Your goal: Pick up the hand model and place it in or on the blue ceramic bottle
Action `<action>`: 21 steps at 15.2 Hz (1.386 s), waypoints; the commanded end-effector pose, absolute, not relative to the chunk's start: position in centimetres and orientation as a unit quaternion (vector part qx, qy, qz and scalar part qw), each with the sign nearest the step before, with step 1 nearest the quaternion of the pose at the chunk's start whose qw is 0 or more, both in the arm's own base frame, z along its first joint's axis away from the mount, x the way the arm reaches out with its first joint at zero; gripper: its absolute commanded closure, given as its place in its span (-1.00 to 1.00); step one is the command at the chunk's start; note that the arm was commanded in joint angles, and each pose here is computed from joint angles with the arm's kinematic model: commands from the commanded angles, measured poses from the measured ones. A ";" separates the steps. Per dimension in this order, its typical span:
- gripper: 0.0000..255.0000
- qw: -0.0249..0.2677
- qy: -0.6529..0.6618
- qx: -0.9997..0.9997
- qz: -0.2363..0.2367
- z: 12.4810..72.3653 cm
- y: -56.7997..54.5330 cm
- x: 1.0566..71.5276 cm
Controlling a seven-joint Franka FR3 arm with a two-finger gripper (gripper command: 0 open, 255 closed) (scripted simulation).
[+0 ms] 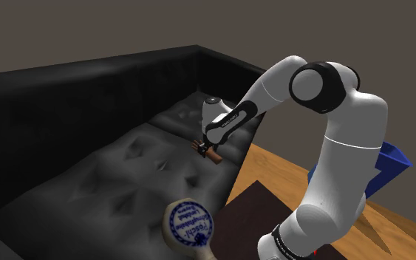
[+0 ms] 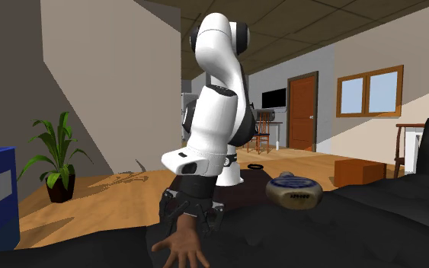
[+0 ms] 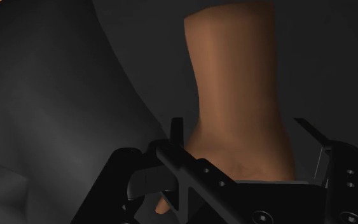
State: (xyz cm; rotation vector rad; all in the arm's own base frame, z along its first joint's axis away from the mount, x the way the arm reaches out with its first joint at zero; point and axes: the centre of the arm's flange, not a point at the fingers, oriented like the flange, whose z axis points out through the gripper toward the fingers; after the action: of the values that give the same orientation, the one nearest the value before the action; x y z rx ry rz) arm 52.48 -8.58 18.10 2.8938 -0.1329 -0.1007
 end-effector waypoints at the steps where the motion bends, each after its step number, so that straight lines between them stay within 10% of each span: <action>1: 1.00 0.121 -0.046 0.991 -0.035 18.0 -8.6 52.5; 21: 1.00 0.121 -0.046 0.991 -0.035 26.0 -8.6 52.5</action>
State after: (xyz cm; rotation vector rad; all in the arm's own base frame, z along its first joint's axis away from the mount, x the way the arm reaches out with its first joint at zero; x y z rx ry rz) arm 52.52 -8.74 25.40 2.8941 -0.1332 -0.1008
